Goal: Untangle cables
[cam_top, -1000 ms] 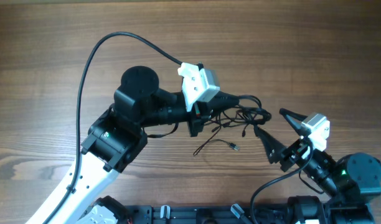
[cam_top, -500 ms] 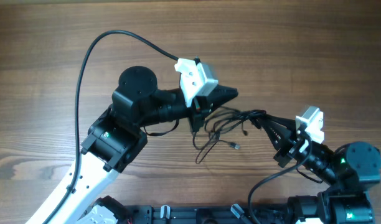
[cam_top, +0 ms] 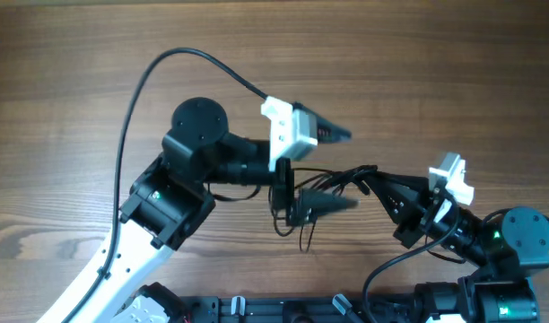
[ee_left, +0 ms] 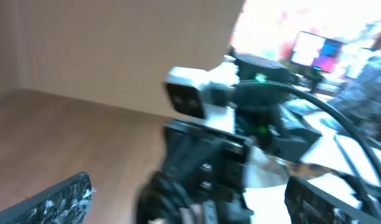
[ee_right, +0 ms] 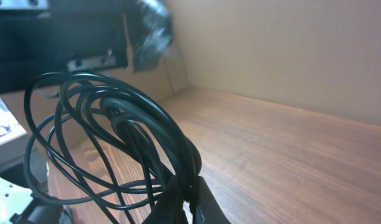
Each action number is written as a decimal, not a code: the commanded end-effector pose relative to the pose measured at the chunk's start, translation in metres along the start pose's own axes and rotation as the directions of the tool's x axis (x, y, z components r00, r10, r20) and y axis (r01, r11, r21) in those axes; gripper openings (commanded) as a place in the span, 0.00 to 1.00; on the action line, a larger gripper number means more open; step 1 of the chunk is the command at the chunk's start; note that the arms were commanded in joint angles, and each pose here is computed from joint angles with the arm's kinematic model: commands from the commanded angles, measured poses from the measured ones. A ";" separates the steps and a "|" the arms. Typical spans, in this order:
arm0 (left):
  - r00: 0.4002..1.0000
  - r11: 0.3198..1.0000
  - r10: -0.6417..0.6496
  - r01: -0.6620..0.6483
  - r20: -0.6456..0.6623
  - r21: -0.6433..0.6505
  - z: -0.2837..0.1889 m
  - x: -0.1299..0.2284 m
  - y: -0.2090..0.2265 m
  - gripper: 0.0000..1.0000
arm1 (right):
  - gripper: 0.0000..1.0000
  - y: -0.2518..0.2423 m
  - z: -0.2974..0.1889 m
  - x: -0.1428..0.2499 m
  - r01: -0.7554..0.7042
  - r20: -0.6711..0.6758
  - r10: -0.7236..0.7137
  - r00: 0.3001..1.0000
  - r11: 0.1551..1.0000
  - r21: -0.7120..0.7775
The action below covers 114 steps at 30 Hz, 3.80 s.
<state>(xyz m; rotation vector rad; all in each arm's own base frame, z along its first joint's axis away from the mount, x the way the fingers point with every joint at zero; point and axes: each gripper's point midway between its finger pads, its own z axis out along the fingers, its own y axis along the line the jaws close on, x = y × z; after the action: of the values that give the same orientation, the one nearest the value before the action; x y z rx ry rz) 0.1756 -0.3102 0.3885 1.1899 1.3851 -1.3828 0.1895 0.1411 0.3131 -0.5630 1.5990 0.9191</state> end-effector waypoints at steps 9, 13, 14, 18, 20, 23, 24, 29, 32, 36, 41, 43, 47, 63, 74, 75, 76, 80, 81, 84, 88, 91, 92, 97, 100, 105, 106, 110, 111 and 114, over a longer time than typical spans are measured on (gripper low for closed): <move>0.981 0.980 -0.162 0.147 -0.109 -0.131 0.026 0.050 0.048 0.29 | 0.04 0.011 -0.001 -0.001 -0.084 -0.011 0.084 0.996 0.995 -0.058; 0.983 0.963 -0.158 0.133 -0.094 -0.233 0.023 0.050 0.067 0.04 | 0.04 0.013 -0.001 0.002 -0.083 -0.023 0.082 0.996 0.994 -0.071; 0.983 0.961 -0.157 0.131 -0.091 -0.244 0.022 0.049 0.069 0.04 | 0.04 0.013 -0.001 0.002 -0.084 -0.026 0.082 0.996 0.994 -0.071; 0.983 0.944 -0.164 0.134 -0.077 -0.300 0.016 0.048 0.081 0.04 | 0.04 0.009 -0.001 0.011 -0.056 -0.051 0.054 0.997 0.997 -0.049; 0.985 0.944 -0.159 0.130 -0.072 -0.302 0.015 0.046 0.082 0.04 | 0.18 -0.002 -0.001 0.018 -0.087 -0.064 0.088 0.994 0.996 0.016; 0.989 0.949 -0.138 0.115 -0.059 -0.294 0.016 0.041 0.082 0.04 | 0.84 -0.012 -0.002 0.023 -0.111 -0.074 0.116 0.990 0.991 0.075; 0.991 0.954 -0.126 0.106 -0.053 -0.281 0.017 0.038 0.080 0.04 | 0.91 -0.012 -0.002 0.022 -0.107 -0.071 0.112 0.991 0.991 0.074; 0.997 0.982 -0.071 0.065 -0.027 -0.180 0.021 0.025 0.063 0.04 | 0.98 -0.009 -0.001 0.006 -0.040 -0.020 0.041 0.999 0.998 0.054; 0.997 0.986 -0.065 0.059 -0.032 -0.155 0.022 0.026 0.059 0.04 | 0.93 0.001 0.000 -0.006 0.017 0.015 -0.017 1.000 1.000 -0.003; 0.999 0.998 -0.039 0.038 -0.027 -0.050 0.024 0.021 0.041 0.04 | 0.61 0.008 -0.001 -0.014 0.063 0.042 -0.061 0.997 0.997 -0.034; 1.000 0.997 -0.002 0.003 -0.020 0.078 0.027 0.016 0.017 0.04 | 0.45 0.009 -0.001 -0.015 0.067 0.046 -0.066 0.997 0.997 -0.035; 1.000 0.996 0.000 0.003 -0.024 0.094 0.030 0.017 0.012 0.04 | 0.34 0.009 -0.001 -0.015 0.068 0.047 -0.066 0.997 0.997 -0.035; 1.000 0.995 0.000 0.003 -0.026 0.103 0.032 0.018 0.009 0.04 | 0.14 0.009 -0.001 -0.016 0.069 0.047 -0.067 0.997 0.997 -0.035; 1.000 0.997 -0.008 0.010 -0.026 0.078 0.029 0.018 0.016 0.75 | 0.05 0.009 -0.001 -0.018 0.086 0.056 -0.084 0.995 0.996 -0.031; 0.987 0.997 0.069 -0.065 0.147 -0.028 -0.016 -0.043 0.025 1.00 | 0.04 0.012 -0.001 0.016 0.232 -0.046 -0.237 0.970 0.969 -0.086; 0.989 0.998 0.052 -0.049 0.139 -0.026 -0.014 -0.040 0.027 1.00 | 0.04 0.011 -0.002 0.019 0.236 -0.055 -0.241 0.969 0.968 -0.087; 0.991 0.999 0.034 -0.031 0.128 -0.024 -0.013 -0.036 0.028 1.00 | 0.04 0.011 -0.002 0.022 0.243 -0.064 -0.249 0.966 0.966 -0.089; 0.997 0.999 -0.043 0.044 0.069 -0.003 -0.001 -0.015 0.030 1.00 | 0.04 0.012 -0.003 0.030 0.219 -0.088 -0.229 0.970 0.970 -0.102; 0.997 0.998 -0.056 0.056 0.052 0.002 0.002 -0.009 0.031 1.00 | 0.05 0.015 -0.003 0.030 0.215 -0.087 -0.226 0.970 0.970 -0.115; 0.992 0.992 -0.123 0.123 -0.018 0.003 0.017 0.017 0.038 1.00 | 0.05 0.020 -0.003 0.031 0.209 -0.085 -0.222 0.971 0.968 -0.142; 0.981 0.982 -0.187 0.187 -0.059 -0.005 0.025 0.036 0.049 0.91 | 0.05 0.019 -0.004 0.037 0.175 -0.109 -0.191 0.975 0.974 -0.142; 0.972 0.975 -0.220 0.220 -0.079 -0.011 0.028 0.045 0.054 0.72 | 0.04 0.019 -0.005 0.042 0.148 -0.128 -0.166 0.978 0.979 -0.141; 0.969 0.973 -0.231 0.230 -0.086 -0.012 0.029 0.048 0.056 0.60 | 0.04 0.019 -0.005 0.043 0.145 -0.131 -0.163 0.978 0.979 -0.141; 0.952 0.960 -0.281 0.280 -0.117 -0.025 0.030 0.060 0.059 0.38 | 0.05 0.019 -0.005 0.042 0.150 -0.127 -0.169 0.977 0.979 -0.140; 0.946 0.954 -0.299 0.298 -0.127 -0.029 0.029 0.064 0.058 0.39 | 0.08 0.018 -0.004 0.040 0.163 -0.120 -0.179 0.976 0.978 -0.134; 0.942 0.949 -0.304 0.313 -0.144 0.046 0.029 0.062 0.045 0.53 | 0.15 0.000 -0.003 0.040 0.173 -0.138 -0.177 0.975 0.984 -0.035; 0.941 0.946 -0.302 0.315 -0.151 0.072 0.029 0.062 0.040 0.54 | 0.17 -0.001 -0.003 0.040 0.176 -0.139 -0.178 0.974 0.984 -0.026; 0.949 0.947 -0.263 0.288 -0.174 0.139 0.036 0.064 0.022 0.43 | 0.15 -0.002 -0.003 0.038 0.185 -0.133 -0.186 0.974 0.983 -0.023; 0.956 0.953 -0.237 0.264 -0.176 0.147 0.038 0.066 0.020 0.42 | 0.13 -0.002 -0.003 0.038 0.185 -0.133 -0.186 0.973 0.982 -0.021; 0.956 0.967 -0.240 0.251 -0.172 0.048 0.041 0.071 0.036 0.38 | 0.17 -0.004 -0.003 0.040 0.176 -0.143 -0.175 0.974 0.984 -0.008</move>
<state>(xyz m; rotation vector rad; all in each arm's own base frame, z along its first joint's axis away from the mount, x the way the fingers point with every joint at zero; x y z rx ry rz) 0.1843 -0.3441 0.3164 1.2361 1.6533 -1.6273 0.1789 0.1427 0.2727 -0.7779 1.6425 0.7806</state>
